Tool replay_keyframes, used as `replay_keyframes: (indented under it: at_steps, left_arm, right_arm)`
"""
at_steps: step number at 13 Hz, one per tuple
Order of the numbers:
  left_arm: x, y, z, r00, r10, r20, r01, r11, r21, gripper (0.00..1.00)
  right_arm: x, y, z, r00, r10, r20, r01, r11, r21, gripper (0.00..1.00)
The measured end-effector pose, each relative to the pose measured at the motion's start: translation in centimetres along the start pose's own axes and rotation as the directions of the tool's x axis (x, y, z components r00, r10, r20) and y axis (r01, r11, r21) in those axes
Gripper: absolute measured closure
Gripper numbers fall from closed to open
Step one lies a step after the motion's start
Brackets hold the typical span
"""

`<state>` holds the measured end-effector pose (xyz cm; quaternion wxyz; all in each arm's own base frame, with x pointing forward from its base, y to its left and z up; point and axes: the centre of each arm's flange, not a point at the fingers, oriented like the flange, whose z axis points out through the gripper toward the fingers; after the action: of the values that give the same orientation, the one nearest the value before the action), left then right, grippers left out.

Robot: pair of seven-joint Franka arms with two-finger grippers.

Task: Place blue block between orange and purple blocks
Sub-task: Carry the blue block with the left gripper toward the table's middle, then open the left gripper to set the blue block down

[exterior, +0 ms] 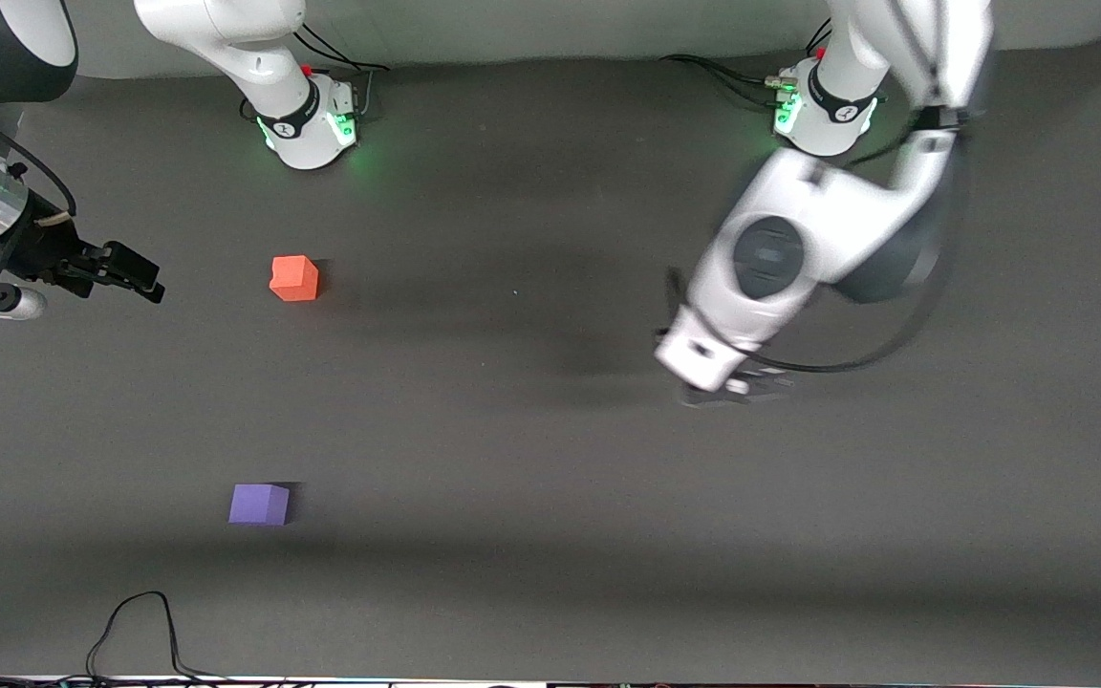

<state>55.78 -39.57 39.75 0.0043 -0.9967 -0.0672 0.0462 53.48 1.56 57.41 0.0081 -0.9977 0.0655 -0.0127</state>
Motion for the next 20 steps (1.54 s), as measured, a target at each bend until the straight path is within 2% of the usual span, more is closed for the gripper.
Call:
replay_keyframes:
  at_steps: [3, 5, 8, 11, 12, 14, 16, 18, 20]
  left_arm:
    - [-5.4, 10.3, 6.7, 0.998, 0.007, -0.066, -0.01, 0.999, -0.053, 0.47]
    - [-8.4, 14.1, 12.6, 0.994, 0.012, -0.105, -0.015, 0.999, -0.03, 0.47]
    - [-10.7, 16.2, 19.0, 0.994, 0.043, -0.103, -0.045, 0.999, -0.008, 0.47]
    - [-11.2, 16.8, 21.0, 0.993, 0.057, -0.105, -0.059, 0.998, -0.01, 0.47]
    - [-11.1, 16.8, 20.9, 0.993, 0.056, -0.108, -0.058, 0.998, -0.013, 0.47]
    - [-10.6, 16.7, 20.7, 0.992, 0.05, -0.114, -0.052, 0.999, -0.014, 0.28]
    - [-8.4, 15.9, 19.2, 0.991, 0.018, -0.132, -0.022, 0.999, -0.027, 0.04]
    - [-3.9, 12.9, 15.3, 0.993, -0.029, -0.115, 0.026, 0.999, -0.031, 0.0]
    - [1.0, 8.1, 9.5, 0.996, -0.063, -0.057, 0.06, 0.997, -0.051, 0.0]
  right_arm:
    - [0.0, 0.0, 0.0, 1.0, 0.001, -0.001, -0.001, 1.0, 0.0, 0.0]
    - [0.0, 0.1, 0.0, 1.0, 0.001, 0.0, -0.001, 1.0, 0.0, 0.0]
    - [0.0, 0.1, 0.1, 1.0, 0.002, 0.002, -0.002, 1.0, 0.0, 0.0]
    - [0.0, 0.2, 0.3, 1.0, 0.004, 0.005, -0.004, 1.0, -0.001, 0.0]
    - [0.0, 0.3, 0.3, 1.0, 0.004, 0.005, -0.004, 1.0, -0.001, 0.0]
    - [0.0, 0.3, 0.3, 1.0, 0.006, 0.005, -0.006, 1.0, 0.0, 0.0]
    - [0.0, 0.2, 0.2, 1.0, 0.003, 0.0, -0.003, 1.0, 0.0, 0.0]
    - [0.1, -0.2, 0.1, 1.0, -0.003, -0.011, 0.003, 1.0, 0.002, 0.0]
    - [-0.2, -2.1, -0.1, 0.999, -0.04, -0.016, 0.04, 0.999, 0.004, 0.0]
